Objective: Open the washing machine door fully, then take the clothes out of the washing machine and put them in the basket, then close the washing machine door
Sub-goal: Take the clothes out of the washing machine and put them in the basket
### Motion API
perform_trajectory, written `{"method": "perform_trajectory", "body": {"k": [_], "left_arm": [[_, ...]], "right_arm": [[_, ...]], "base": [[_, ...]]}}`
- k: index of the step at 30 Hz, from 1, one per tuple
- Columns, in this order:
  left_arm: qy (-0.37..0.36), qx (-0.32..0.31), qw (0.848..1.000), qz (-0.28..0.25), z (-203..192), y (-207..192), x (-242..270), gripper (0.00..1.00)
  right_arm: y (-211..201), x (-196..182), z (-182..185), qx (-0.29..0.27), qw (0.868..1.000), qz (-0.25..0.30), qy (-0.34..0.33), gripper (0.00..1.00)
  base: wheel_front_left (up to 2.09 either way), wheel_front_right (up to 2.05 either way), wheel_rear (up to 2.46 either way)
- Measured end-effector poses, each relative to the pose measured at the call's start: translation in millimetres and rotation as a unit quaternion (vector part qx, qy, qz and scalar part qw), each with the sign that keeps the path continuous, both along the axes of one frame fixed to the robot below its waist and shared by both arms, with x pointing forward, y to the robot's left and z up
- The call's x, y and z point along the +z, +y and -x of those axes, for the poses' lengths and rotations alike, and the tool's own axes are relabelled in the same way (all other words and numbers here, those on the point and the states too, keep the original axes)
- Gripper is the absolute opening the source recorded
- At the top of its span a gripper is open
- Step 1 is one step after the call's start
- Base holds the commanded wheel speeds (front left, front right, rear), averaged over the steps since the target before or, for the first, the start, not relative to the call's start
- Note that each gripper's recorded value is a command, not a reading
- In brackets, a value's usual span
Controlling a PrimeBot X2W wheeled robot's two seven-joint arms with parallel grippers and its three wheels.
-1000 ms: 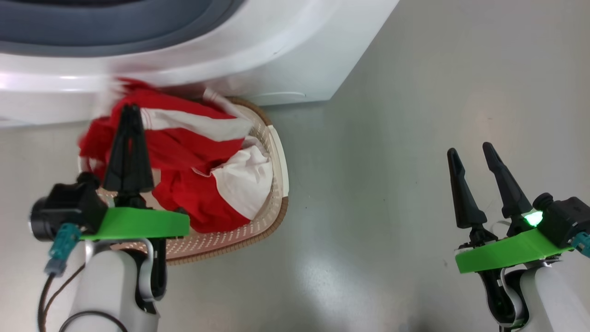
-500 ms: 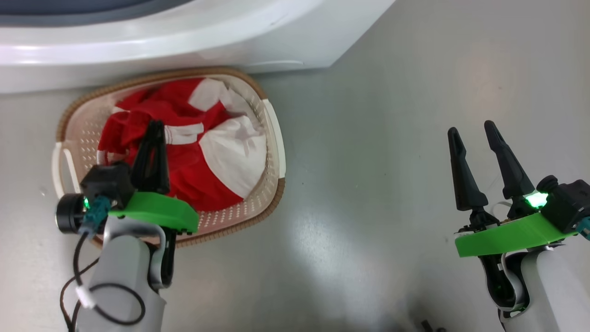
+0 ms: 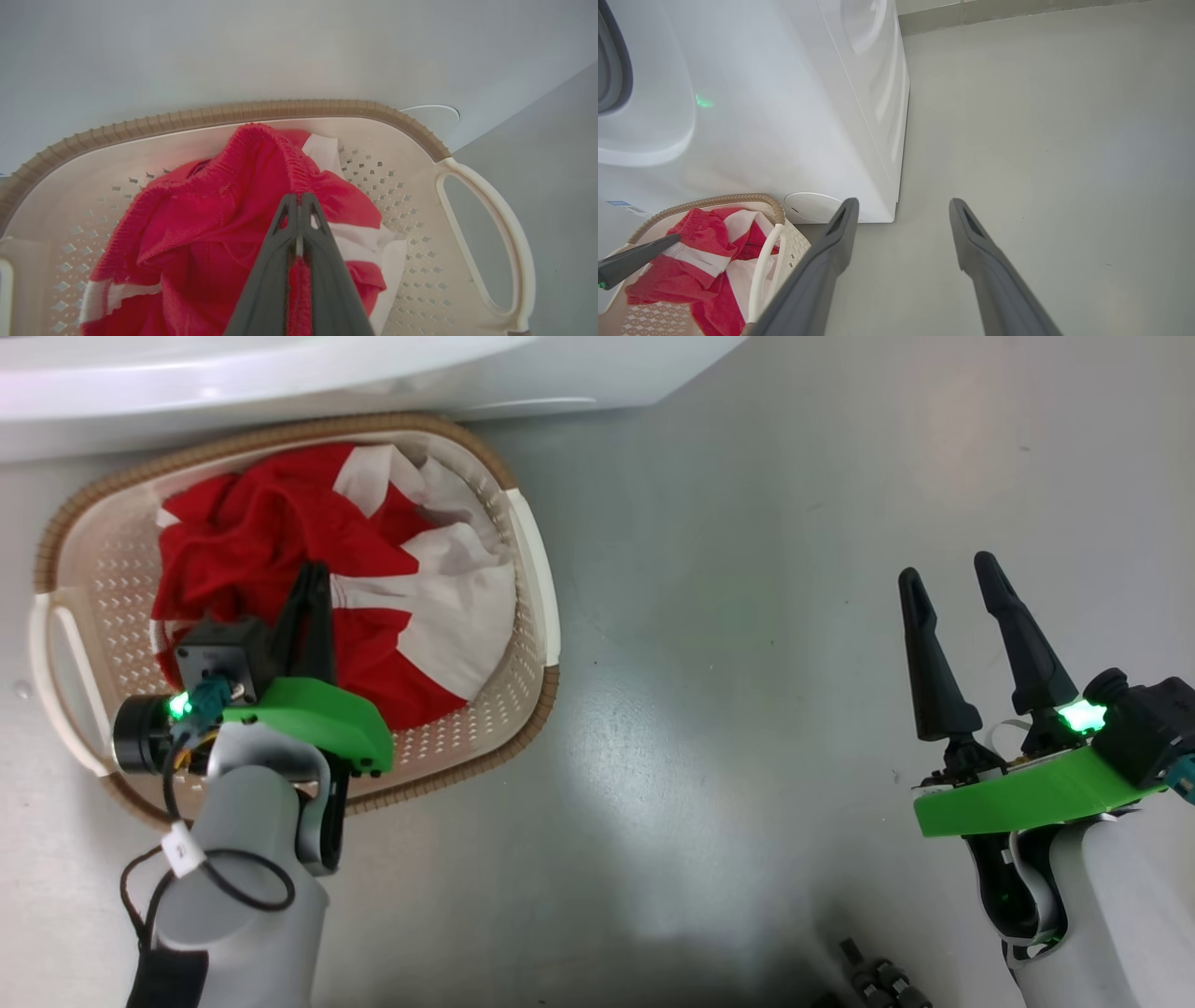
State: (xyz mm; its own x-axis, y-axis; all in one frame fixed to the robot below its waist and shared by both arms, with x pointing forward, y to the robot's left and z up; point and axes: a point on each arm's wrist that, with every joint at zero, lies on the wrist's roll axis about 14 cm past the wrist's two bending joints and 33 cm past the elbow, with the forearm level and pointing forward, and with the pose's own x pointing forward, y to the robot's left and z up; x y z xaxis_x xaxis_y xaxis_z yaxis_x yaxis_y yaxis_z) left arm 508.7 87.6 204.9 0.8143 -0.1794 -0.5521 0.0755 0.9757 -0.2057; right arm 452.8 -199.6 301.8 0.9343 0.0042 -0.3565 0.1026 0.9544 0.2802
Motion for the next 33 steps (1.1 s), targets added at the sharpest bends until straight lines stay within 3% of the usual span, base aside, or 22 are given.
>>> {"method": "perform_trajectory", "body": {"k": [11, 12, 15, 16, 17, 18, 33], "left_arm": [[0.056, -0.010, 0.998, -0.004, 11.1, -4.9, -30.8, 0.02], [0.051, -0.007, 0.999, -0.003, 7.3, -3.8, -28.4, 0.25], [0.048, -0.003, 0.999, -0.001, 5.4, -1.8, -25.2, 0.49], [0.045, -0.001, 0.999, -0.001, 4.1, -0.7, -23.4, 0.76], [0.042, 0.000, 0.999, 0.000, 2.6, 0.0, -20.8, 0.91], [0.037, 0.002, 0.999, 0.000, 0.3, 0.8, -17.5, 0.98], [-0.027, 0.026, 0.999, 0.020, -1.6, 15.9, 45.8, 1.00]], "right_arm": [[-1.1, -4.6, -2.1, 0.003, 1.000, 0.004, 0.003, 1.00], [-1.2, -2.9, -3.8, 0.003, 1.000, 0.004, 0.000, 1.00], [-1.3, -0.9, -4.7, 0.003, 1.000, 0.004, -0.003, 1.00], [-1.1, 0.2, -5.1, 0.003, 1.000, 0.004, -0.004, 1.00], [-0.9, 1.5, -5.5, 0.003, 1.000, 0.003, -0.006, 1.00], [-0.7, 3.1, -6.0, 0.003, 1.000, 0.003, -0.008, 1.00], [-4.3, 50.3, -8.4, -0.002, 0.998, 0.006, -0.057, 1.00]], "base": [[0.00, 0.00, 0.00], [0.00, 0.00, 0.00], [0.00, 0.00, 0.00], [0.00, 0.00, 0.00], [0.00, 0.00, 0.00], [0.00, 0.00, 0.00], [0.00, 0.00, 0.00]]}}
